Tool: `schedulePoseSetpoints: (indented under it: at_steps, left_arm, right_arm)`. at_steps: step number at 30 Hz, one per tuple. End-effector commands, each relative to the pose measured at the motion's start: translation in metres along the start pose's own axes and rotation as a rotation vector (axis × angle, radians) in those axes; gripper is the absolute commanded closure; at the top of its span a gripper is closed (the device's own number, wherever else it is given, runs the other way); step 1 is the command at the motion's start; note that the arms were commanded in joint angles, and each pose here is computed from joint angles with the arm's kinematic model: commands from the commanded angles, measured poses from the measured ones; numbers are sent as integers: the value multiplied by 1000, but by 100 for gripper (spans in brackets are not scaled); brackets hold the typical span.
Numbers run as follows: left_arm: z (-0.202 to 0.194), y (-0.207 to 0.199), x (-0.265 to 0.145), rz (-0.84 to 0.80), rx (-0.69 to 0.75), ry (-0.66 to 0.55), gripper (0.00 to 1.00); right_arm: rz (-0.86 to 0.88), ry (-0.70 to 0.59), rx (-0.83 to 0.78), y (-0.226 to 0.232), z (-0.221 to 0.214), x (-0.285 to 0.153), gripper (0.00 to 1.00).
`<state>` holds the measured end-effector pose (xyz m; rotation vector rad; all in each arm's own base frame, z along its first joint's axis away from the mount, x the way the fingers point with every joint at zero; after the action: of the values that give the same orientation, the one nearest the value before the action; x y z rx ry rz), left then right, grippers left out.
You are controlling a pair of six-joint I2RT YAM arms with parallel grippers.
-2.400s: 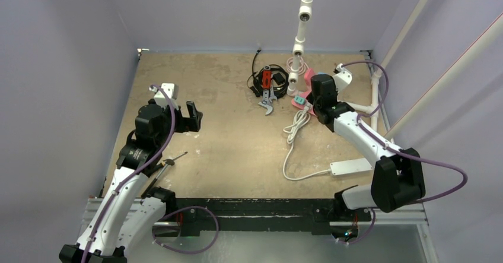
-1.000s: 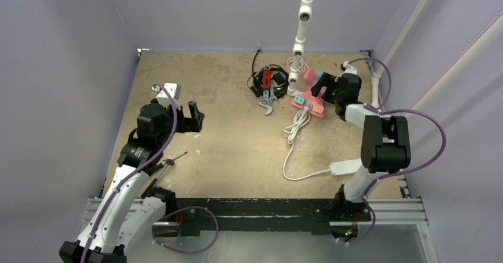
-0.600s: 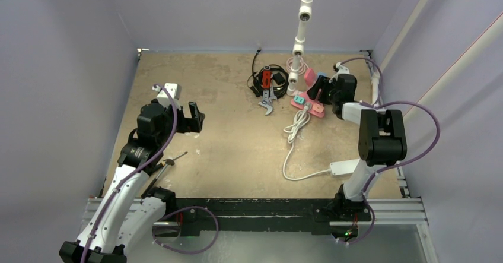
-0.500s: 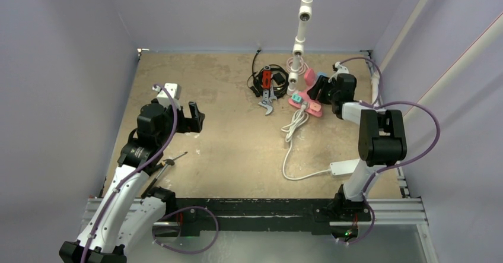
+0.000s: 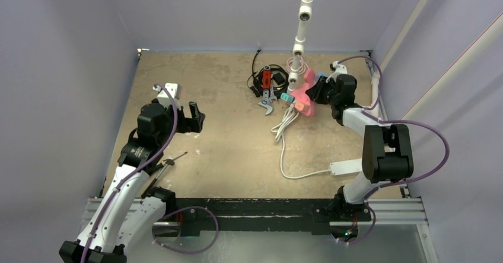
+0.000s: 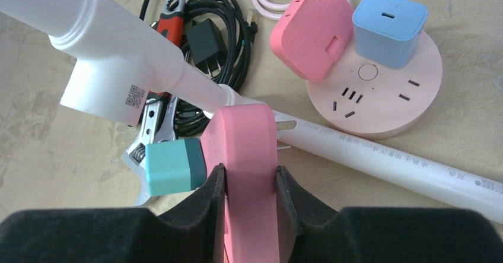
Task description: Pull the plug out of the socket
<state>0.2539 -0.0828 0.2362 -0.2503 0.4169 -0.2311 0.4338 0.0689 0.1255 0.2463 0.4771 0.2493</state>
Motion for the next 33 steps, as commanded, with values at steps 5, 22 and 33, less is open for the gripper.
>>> schedulePoseSetpoints:
  at_steps: [5, 22, 33]
  left_arm:
    - [2, -6, 4, -32, 11, -14, 1]
    - [-10, -27, 6, -140, 39, 25, 4]
    - [-64, -88, 15, -368, 125, 226, 4]
  right_arm:
    - [19, -3, 19, 16, -10, -4, 87]
    - [13, 40, 155, 77, -56, -58, 100]
    - [189, 130, 167, 144, -96, -75, 100]
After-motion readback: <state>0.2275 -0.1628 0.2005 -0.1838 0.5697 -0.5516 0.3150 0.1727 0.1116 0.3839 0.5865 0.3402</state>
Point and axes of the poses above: each gripper's point midway between its finger pads, its own x axis out along the fingers, its own y axis along the line the jaws close on, z = x × y, the point moved 2 cm from there along -x, back along the fingers, and after that the axes turned 6 degrees about -x, right-handed, at the moved point
